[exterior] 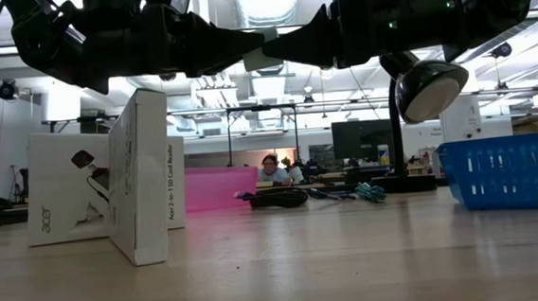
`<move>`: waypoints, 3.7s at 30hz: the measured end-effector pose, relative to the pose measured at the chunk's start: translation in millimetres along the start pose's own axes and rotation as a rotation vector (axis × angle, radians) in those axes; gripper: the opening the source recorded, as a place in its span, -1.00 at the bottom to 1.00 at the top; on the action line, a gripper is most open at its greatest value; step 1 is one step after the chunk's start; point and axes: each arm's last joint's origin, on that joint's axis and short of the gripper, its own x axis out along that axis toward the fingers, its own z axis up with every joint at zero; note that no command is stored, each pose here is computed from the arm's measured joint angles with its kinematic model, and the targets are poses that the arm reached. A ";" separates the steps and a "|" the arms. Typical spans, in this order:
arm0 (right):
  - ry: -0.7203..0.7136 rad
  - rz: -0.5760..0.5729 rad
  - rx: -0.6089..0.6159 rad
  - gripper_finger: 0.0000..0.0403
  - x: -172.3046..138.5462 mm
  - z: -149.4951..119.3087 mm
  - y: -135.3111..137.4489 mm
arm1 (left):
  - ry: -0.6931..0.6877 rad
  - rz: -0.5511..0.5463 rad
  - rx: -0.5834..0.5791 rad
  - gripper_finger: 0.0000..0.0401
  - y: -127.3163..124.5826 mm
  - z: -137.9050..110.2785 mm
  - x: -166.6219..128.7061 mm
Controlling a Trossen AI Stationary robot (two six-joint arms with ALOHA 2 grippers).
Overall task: Pick and place items into bin
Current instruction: Put the blue charger adapter into the green bin
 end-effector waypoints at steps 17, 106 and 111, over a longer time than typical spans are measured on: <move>0.085 -0.090 -0.047 0.05 0.0 -5.2 -1.7 | 0.009 0.012 -0.002 -0.50 0.4 -0.5 -0.1; 0.348 0.054 0.201 0.05 -49.1 17.9 25.8 | 1.065 0.594 -1.283 -0.50 24.9 94.3 -98.8; 0.352 0.054 0.195 0.05 -49.2 17.4 25.8 | 1.145 0.617 -1.313 -0.50 22.6 89.6 -95.3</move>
